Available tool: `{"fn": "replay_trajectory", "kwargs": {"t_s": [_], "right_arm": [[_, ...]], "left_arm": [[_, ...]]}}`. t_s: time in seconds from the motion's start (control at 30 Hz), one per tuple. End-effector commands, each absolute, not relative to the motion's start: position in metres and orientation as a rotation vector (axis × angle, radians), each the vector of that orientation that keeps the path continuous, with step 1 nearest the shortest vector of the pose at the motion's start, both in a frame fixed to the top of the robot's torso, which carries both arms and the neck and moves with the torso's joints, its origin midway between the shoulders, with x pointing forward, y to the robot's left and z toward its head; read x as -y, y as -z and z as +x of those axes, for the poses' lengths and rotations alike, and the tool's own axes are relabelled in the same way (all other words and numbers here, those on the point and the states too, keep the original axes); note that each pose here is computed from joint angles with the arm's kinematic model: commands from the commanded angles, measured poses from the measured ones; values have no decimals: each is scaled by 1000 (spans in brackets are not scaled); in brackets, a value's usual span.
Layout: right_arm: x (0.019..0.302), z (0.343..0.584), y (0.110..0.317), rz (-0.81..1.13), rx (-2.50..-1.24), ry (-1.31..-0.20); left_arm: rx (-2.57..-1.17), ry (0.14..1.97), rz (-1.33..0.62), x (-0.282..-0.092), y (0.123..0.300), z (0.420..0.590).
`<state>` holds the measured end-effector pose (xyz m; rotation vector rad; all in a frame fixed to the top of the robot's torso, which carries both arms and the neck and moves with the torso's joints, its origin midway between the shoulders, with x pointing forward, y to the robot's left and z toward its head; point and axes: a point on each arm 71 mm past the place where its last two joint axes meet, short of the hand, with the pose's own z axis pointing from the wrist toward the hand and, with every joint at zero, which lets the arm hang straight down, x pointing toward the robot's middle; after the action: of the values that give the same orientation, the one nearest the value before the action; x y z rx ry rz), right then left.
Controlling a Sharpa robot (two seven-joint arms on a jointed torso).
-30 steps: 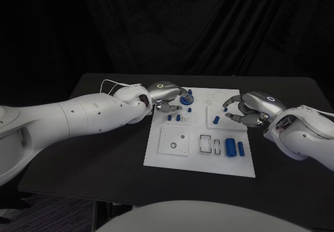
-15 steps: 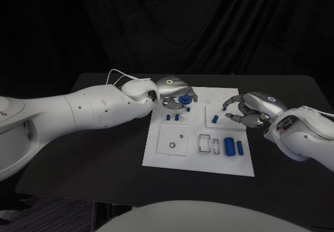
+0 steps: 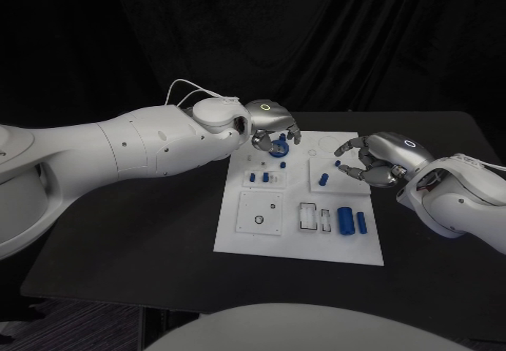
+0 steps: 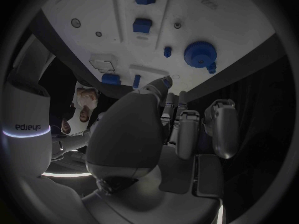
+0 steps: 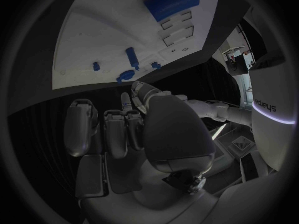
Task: Assemble the parts on the task board
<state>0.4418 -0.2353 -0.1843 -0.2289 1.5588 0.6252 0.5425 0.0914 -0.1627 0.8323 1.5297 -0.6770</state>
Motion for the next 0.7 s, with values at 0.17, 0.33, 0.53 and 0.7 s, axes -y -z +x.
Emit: {"fn": "replay_trajectory", "kwargs": {"t_s": [0.17, 0.33, 0.53, 0.7], "right_arm": [[233, 443, 181, -224, -1533, -630], [232, 443, 181, -226, -1532, -632], [231, 443, 181, -228, -1531, -634], [232, 443, 181, -226, -1533, -634]], "left_arm": [[-1630, 640, 864, -87, 168, 544], [-1653, 644, 875, -85, 171, 544], [-1663, 656, 884, -82, 175, 541], [-1667, 670, 886, -80, 182, 539]]}}
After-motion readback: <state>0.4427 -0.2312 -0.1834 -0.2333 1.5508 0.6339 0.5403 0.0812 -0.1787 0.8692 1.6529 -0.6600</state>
